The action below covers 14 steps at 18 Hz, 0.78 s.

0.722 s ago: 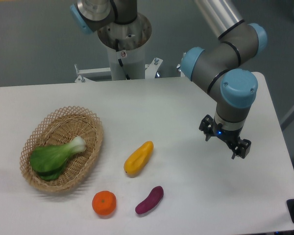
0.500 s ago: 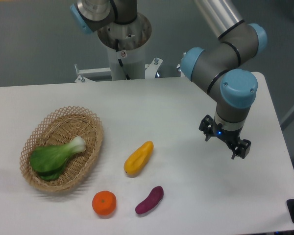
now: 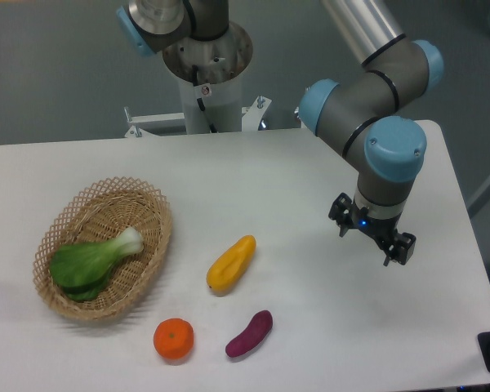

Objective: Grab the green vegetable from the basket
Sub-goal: 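Move the open gripper over the basket toward the green bok choy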

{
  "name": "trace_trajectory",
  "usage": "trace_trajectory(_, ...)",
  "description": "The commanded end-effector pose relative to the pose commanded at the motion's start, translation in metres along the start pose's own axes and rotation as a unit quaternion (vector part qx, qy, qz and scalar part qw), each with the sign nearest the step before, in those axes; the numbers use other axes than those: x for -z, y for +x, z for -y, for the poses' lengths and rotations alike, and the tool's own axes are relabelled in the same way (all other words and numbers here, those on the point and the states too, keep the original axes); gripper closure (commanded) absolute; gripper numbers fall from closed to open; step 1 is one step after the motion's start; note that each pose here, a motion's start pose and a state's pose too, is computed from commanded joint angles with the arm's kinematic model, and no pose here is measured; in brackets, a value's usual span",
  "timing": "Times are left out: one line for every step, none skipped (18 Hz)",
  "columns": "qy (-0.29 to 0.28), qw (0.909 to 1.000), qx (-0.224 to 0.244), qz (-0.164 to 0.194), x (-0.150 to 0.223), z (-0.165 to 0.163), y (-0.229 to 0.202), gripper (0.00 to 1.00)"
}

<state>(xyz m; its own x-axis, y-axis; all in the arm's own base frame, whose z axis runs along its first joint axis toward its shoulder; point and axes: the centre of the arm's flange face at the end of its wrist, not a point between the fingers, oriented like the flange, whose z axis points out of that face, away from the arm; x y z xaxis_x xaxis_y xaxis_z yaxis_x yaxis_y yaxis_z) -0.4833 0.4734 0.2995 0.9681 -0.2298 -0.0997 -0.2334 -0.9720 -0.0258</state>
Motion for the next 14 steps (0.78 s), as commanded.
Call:
trace_trajectory(0.003, 0.9999, 0.011, -0.001, 0.000, 0.011, 0.007, 0.00)
trace_trajectory(0.003, 0.9997, 0.022, -0.004, -0.002, 0.022, 0.015, 0.00)
trace_trajectory(0.002, 0.9994, 0.033, -0.005, -0.003, 0.027, 0.021, 0.00)
trace_trajectory(0.003, 0.9993, 0.037, -0.005, -0.002, 0.033, 0.026, 0.00)
trace_trajectory(0.005, 0.9995, 0.030, -0.005, 0.000, 0.041, 0.034, 0.00)
trace_trajectory(0.006, 0.9997, 0.023, -0.006, 0.003, 0.048, 0.043, 0.00)
trace_trajectory(0.007, 0.9998, 0.016, -0.005, 0.008, 0.055, 0.053, 0.00)
trace_trajectory(0.008, 0.9999, 0.008, -0.007, 0.010, 0.064, 0.067, 0.00)
trace_trajectory(0.011, 0.9999, 0.004, -0.008, 0.013, 0.075, 0.082, 0.00)
trace_trajectory(0.012, 0.9999, -0.002, -0.008, 0.017, 0.085, 0.096, 0.00)
trace_trajectory(0.018, 0.9998, -0.005, -0.010, 0.020, 0.096, 0.109, 0.00)
trace_trajectory(0.023, 0.9996, -0.006, -0.016, 0.021, 0.104, 0.122, 0.00)
trace_trajectory(0.028, 0.9994, -0.009, -0.019, 0.023, 0.113, 0.135, 0.00)
trace_trajectory(0.033, 0.9991, -0.012, -0.022, 0.026, 0.123, 0.147, 0.00)
